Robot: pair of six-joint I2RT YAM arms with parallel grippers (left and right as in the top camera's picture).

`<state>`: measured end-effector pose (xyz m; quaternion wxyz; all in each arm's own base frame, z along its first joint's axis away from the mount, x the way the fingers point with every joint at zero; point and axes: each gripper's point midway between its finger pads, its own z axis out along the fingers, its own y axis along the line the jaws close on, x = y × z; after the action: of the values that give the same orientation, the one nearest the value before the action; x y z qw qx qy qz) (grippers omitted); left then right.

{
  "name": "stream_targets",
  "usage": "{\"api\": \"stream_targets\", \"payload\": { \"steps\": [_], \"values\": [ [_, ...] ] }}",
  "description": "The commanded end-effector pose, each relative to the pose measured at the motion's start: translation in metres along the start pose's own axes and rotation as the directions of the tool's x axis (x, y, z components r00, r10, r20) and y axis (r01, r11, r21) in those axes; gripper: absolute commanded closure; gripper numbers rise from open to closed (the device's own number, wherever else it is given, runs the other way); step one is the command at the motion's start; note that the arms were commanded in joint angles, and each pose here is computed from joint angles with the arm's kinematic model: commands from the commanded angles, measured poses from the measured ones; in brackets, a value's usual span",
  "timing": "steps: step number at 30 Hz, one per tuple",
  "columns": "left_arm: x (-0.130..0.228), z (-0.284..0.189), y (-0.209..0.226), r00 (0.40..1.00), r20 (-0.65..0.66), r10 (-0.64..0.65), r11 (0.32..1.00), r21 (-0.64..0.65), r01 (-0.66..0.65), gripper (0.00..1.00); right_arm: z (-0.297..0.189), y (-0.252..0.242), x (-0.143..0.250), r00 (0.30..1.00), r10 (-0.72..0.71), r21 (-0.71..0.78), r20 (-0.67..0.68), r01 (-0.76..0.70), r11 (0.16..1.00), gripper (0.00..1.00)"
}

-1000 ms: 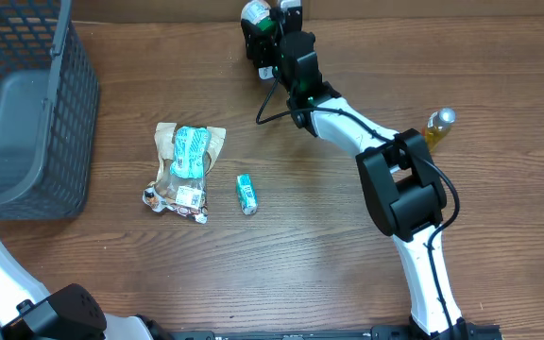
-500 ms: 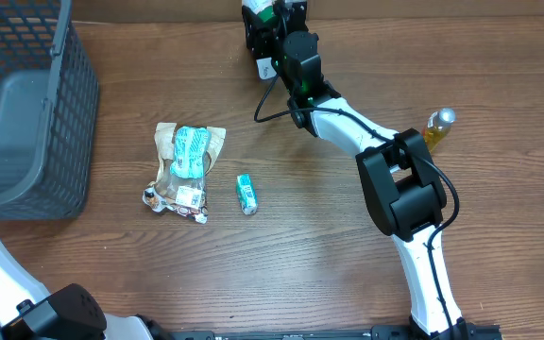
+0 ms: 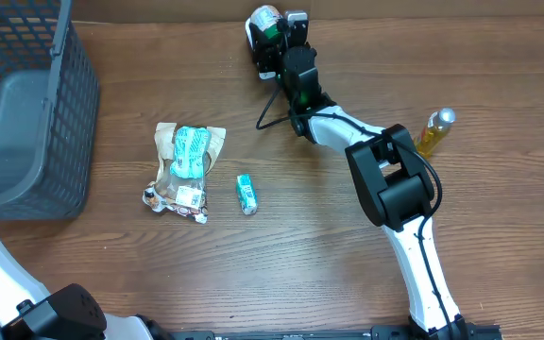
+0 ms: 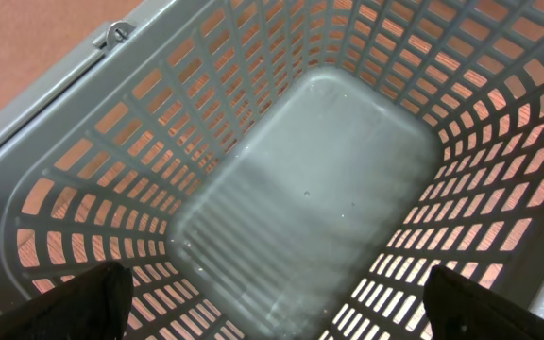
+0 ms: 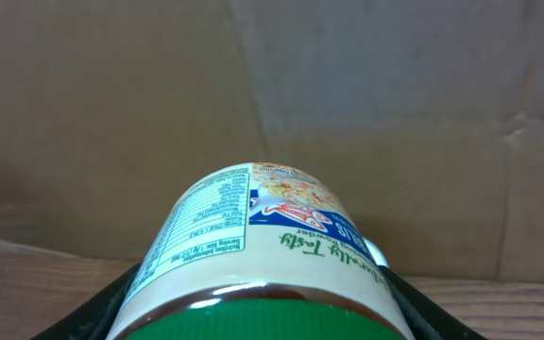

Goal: Scan the item barcode
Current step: 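Carry the green jar up to the white scanner and hold it there, then move the green jar right away from the scanner and lower it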

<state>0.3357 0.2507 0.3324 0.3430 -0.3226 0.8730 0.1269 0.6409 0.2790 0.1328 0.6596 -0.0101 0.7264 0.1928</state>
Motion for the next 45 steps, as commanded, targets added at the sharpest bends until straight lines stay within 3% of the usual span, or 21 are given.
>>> {"api": "stream_targets", "payload": {
  "steps": [1, 14, 18, 23, 31, 36, 40, 45],
  "values": [
    [-0.004, -0.002, -0.002, 1.000, 0.012, 0.019, 1.000, 0.009, -0.019, 0.01, 0.000, -0.005, -0.023, 0.999, 0.006, 0.017, 0.053, -0.007, 1.000, 0.93],
    [-0.004, -0.002, -0.002, 1.000, 0.011, 0.019, 1.000, 0.009, -0.019, 0.00, 0.003, -0.008, -0.005, 0.999, 0.008, 0.012, 0.036, -0.008, 1.000, 0.93],
    [-0.004, -0.002, -0.002, 1.000, 0.012, 0.019, 1.000, 0.009, -0.019, 0.00, -0.001, 0.000, -0.035, 0.997, 0.014, 0.000, 0.077, -0.014, 1.000, 0.93],
    [-0.004, -0.002, -0.002, 1.000, 0.012, 0.019, 1.000, 0.010, -0.019, 0.01, -0.016, 0.012, -0.086, 1.000, 0.007, 0.015, 0.029, -0.007, 1.000, 0.93],
    [-0.004, -0.002, -0.002, 1.000, 0.012, 0.019, 1.000, 0.010, -0.019, 0.01, -0.092, 0.014, -0.144, 0.968, -0.022, 0.096, -0.252, 0.047, 0.994, 0.90],
    [-0.004, -0.002, -0.002, 1.000, 0.012, 0.019, 1.000, 0.010, -0.019, 0.00, -0.155, -0.012, -0.112, 0.850, 0.067, 0.217, -0.523, 0.057, 0.974, 0.90],
    [-0.004, -0.002, -0.002, 1.000, 0.012, 0.019, 1.000, 0.009, -0.019, 0.00, -0.205, -0.040, -0.059, 0.664, 0.116, 0.289, -0.739, 0.157, 0.944, 0.86],
    [-0.004, -0.002, -0.002, 1.000, 0.012, 0.019, 1.000, 0.010, -0.019, 0.01, -0.251, -0.074, -0.015, 0.458, 0.197, 0.341, -0.867, 0.257, 0.904, 0.84]
  ]
}}
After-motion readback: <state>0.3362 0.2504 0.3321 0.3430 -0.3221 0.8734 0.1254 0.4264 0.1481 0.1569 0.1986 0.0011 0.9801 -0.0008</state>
